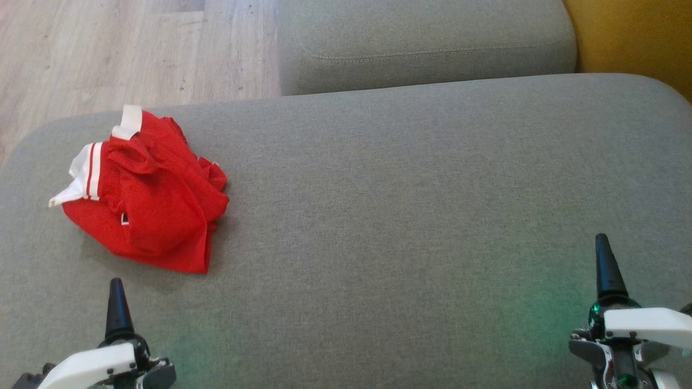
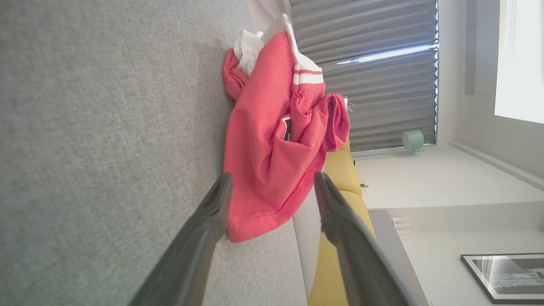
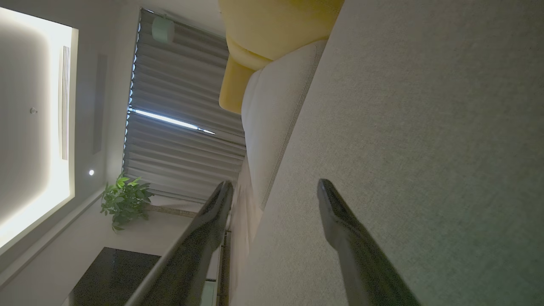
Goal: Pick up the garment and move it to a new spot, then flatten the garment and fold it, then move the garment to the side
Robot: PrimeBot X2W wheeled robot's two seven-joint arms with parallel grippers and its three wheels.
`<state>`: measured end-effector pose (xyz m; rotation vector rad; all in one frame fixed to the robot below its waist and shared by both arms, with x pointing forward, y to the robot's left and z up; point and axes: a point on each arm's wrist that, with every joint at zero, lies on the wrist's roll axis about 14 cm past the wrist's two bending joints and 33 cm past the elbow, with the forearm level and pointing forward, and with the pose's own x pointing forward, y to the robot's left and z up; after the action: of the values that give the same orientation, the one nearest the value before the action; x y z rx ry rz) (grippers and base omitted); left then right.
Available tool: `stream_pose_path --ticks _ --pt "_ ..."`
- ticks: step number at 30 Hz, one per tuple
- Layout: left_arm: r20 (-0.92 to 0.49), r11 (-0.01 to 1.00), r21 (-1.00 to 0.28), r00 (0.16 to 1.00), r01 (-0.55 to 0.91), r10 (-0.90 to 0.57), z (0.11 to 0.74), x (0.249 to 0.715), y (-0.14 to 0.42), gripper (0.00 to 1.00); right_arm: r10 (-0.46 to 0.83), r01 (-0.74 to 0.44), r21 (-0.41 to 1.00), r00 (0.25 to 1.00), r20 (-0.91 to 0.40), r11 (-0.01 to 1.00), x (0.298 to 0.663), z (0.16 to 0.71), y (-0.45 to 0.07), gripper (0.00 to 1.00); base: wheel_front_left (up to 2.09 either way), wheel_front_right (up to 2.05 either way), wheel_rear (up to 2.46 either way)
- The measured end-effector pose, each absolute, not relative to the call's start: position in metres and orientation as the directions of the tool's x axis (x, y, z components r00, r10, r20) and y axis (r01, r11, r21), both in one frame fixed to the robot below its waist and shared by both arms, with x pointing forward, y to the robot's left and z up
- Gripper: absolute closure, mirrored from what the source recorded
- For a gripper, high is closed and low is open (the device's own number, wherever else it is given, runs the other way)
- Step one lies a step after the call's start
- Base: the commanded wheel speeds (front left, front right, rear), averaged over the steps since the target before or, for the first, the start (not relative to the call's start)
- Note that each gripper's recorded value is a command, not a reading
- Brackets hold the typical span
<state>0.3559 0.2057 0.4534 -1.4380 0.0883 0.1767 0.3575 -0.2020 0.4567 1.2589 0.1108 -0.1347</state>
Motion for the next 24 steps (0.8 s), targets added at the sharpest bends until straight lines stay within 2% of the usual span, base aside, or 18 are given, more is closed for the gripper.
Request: stream_pose_path --ticks 14,24 --pt "-0.093 0.37 -0.923 0.994 -0.109 0.063 0.483 0.365 0.199 0.0 0.005 0.07 0.807 0.996 -0.091 0.587 0.366 0.478 -0.187 0.0 0.0 0.0 0.0" --pt "-0.057 0.544 -0.838 0.998 -0.044 -0.007 0.495 0.369 0.173 0.0 0.037 0.021 0.701 0.997 -0.068 0.713 0.365 0.485 -0.177 0.0 0.0 0.0 0.0"
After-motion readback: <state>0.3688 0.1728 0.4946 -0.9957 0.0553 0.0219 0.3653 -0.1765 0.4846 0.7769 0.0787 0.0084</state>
